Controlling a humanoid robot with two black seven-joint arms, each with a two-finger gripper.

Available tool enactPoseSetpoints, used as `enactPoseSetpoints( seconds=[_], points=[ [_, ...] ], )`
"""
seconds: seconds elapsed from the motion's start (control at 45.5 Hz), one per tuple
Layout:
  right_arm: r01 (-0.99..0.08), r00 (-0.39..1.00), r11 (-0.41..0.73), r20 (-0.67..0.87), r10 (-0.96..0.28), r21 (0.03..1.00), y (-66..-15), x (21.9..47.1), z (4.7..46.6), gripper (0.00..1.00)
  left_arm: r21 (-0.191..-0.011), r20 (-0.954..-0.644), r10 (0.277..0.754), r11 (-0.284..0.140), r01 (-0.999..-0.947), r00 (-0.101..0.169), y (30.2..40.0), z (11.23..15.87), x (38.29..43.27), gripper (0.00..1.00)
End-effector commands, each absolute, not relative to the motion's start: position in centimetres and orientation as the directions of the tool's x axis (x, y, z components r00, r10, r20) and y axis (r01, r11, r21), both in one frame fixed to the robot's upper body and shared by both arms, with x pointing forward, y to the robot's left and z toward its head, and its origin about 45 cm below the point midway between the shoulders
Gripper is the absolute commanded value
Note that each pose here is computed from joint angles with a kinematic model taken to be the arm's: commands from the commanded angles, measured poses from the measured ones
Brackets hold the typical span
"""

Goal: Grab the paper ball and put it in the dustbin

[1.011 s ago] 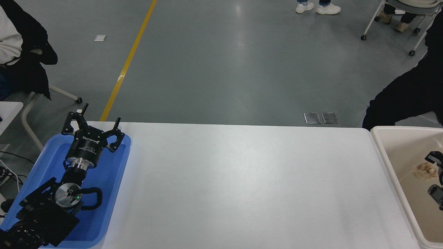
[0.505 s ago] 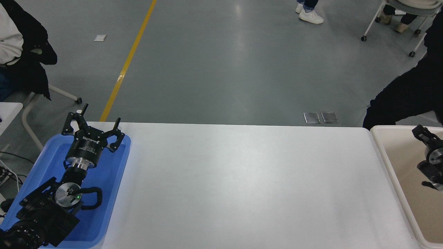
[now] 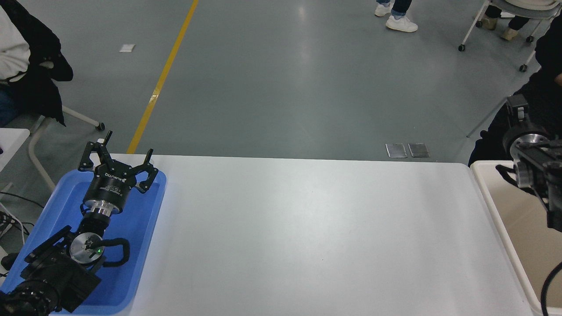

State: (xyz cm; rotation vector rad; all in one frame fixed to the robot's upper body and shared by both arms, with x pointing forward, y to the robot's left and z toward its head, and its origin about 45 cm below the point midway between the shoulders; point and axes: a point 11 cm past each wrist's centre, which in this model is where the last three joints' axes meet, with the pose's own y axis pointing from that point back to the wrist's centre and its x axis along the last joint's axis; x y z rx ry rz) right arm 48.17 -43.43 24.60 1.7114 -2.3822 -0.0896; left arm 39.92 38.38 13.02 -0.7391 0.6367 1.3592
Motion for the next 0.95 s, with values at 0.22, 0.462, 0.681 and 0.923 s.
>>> enactPoseSetpoints(
  seconds=[0.22,0.462,0.681,0.923],
  points=[
    [-0.940,-0.260,0.294,-0.195,-0.946,-0.173,-41.0,46.0,27.1,1.00,-0.099,-0.774,0.623,0.057,-0.9934,0.113,38.38,13.02,39.92,1.00],
    [-0.950,-0.252,0.298,-0.335,-0.908,-0.095,-40.7,42.3,20.0,1.00,-0.099,-0.774,0.623,0.057,-0.9934,0.113,38.38,13.02,39.92,1.00],
    [-0.963,-0.254,0.269,-0.352,-0.901,0.008,-40.8,38.4,14.6,1.00,-0.098,-0.774,0.623,0.059,-0.9934,0.113,38.36,13.00,39.92,1.00],
    [-0.968,-0.236,0.250,-0.365,-0.901,0.008,-40.6,38.2,14.2,1.00,-0.098,-0.774,0.623,0.059,-0.9934,0.113,38.36,13.00,39.92,1.00]
  ],
)
